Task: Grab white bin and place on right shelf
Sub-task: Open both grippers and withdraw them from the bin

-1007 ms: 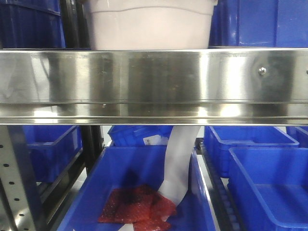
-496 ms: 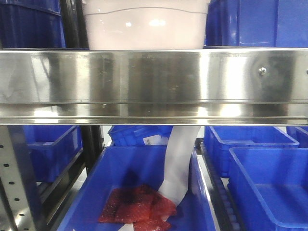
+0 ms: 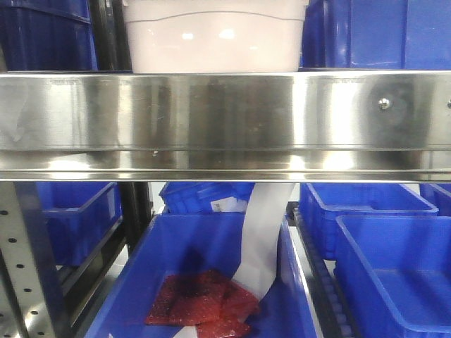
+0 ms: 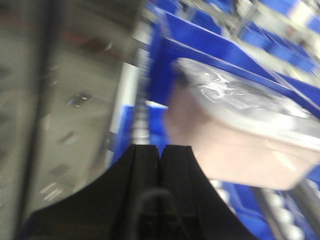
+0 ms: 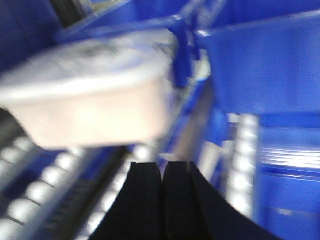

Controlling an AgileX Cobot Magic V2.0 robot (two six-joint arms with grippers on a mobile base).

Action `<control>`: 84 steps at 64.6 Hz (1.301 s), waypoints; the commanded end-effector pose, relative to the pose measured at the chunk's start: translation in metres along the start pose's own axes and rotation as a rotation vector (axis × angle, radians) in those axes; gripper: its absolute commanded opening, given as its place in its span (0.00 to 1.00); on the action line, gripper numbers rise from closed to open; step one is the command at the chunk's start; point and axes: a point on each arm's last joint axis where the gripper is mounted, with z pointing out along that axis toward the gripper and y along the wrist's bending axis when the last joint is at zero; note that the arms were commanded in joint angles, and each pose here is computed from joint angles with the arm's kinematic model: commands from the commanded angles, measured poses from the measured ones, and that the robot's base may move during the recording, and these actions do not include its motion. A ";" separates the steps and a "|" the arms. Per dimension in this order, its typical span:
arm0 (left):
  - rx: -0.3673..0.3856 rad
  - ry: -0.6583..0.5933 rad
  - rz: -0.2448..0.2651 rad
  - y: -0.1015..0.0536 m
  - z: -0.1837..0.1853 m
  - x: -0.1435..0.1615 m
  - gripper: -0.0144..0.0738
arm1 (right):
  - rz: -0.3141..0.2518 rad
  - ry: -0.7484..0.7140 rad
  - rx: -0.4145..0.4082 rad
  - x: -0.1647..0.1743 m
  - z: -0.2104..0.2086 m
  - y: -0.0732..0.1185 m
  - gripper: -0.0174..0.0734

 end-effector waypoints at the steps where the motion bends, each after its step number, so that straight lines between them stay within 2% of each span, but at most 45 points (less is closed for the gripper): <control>1: -0.034 -0.165 -0.018 0.005 -0.033 0.005 0.03 | -0.066 -0.122 0.102 0.004 -0.025 0.001 0.24; 5: -0.053 -0.179 0.000 0.011 -0.049 0.023 0.03 | -0.101 -0.141 0.162 0.020 -0.037 -0.002 0.24; 12: -0.056 -0.206 0.072 0.018 -0.082 0.053 0.03 | -0.132 -0.157 0.226 0.047 -0.055 -0.003 0.24; 22: -0.025 -0.290 0.098 0.023 -0.124 0.086 0.03 | -0.131 -0.174 0.250 0.085 -0.082 0.003 0.24; 28: -0.005 -0.358 0.144 0.025 -0.146 0.102 0.03 | -0.143 -0.207 0.245 0.107 -0.101 0.009 0.24; 37: 0.042 -0.431 0.157 0.025 -0.169 0.118 0.03 | -0.168 -0.265 0.218 0.131 -0.124 0.019 0.24; 43: 0.064 -0.489 0.161 0.025 -0.181 0.123 0.03 | -0.196 -0.290 0.158 0.142 -0.137 0.030 0.24; 50: 0.060 -0.470 0.153 0.026 -0.178 0.123 0.03 | -0.227 -0.285 0.079 0.148 -0.146 0.042 0.24; 55: 0.060 -0.466 0.153 0.026 -0.177 0.124 0.03 | -0.235 -0.277 0.054 0.150 -0.148 0.045 0.24; 84: 0.060 -0.465 0.152 0.026 -0.177 0.124 0.03 | -0.226 -0.400 0.102 0.139 -0.154 0.040 0.24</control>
